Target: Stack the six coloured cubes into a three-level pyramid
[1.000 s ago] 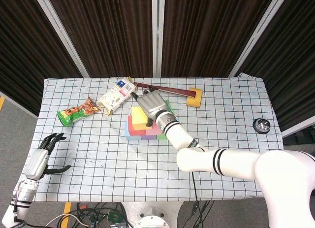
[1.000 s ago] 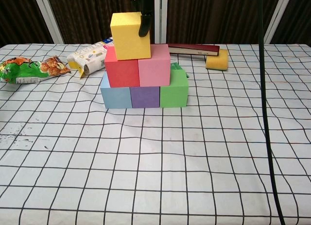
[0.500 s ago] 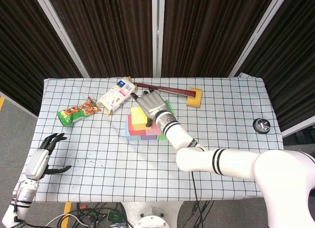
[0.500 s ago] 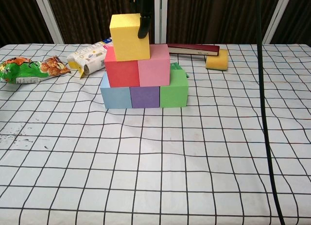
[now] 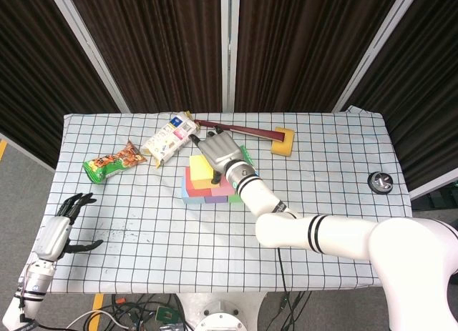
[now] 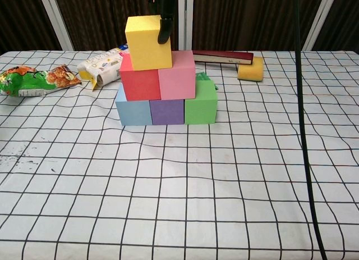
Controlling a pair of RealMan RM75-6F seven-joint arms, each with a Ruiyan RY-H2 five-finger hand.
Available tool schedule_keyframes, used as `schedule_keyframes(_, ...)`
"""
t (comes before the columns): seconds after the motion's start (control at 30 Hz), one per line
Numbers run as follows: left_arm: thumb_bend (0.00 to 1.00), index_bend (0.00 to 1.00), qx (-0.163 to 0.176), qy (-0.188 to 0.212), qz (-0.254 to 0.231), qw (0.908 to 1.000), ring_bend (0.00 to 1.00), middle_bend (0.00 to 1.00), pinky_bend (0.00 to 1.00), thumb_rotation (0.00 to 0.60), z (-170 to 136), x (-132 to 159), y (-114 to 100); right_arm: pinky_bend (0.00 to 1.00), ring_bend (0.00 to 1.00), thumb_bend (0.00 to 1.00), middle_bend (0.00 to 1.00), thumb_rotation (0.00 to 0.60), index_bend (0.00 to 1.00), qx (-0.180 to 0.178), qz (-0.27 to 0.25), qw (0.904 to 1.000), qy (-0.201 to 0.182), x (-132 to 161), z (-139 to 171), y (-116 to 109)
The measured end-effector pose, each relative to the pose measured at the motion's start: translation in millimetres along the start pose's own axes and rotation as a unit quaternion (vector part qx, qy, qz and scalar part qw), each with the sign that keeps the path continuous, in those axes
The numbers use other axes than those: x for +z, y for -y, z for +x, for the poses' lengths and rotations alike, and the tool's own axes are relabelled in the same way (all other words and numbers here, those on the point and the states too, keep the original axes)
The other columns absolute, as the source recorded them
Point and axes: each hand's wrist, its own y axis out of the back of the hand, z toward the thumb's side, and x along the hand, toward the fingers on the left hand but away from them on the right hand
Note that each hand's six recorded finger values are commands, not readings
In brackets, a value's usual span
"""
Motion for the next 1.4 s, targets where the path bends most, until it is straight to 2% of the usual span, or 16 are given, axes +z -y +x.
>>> schedule_keyframes(0.93, 0.0, 0.08, -0.001, -0.001, -0.004, 1.0, 0.03, 0.17, 0.07, 0.6, 0.2, -1.2, 0.0, 0.0, 0.13, 0.15, 0.56, 0.6, 0.0, -0.001, 0.005, 0.9999, 0.01, 2.7, -0.1, 6.0)
schedule_keyframes(1.4, 0.0, 0.08, -0.002, 0.001, -0.006, 1.0, 0.03, 0.17, 0.07, 0.6, 0.5, -0.3, 0.8, 0.0, 0.14, 0.15, 0.57, 0.6, 0.0, -0.013, 0.003, 0.9998, 0.014, 1.6, 3.1, 0.1)
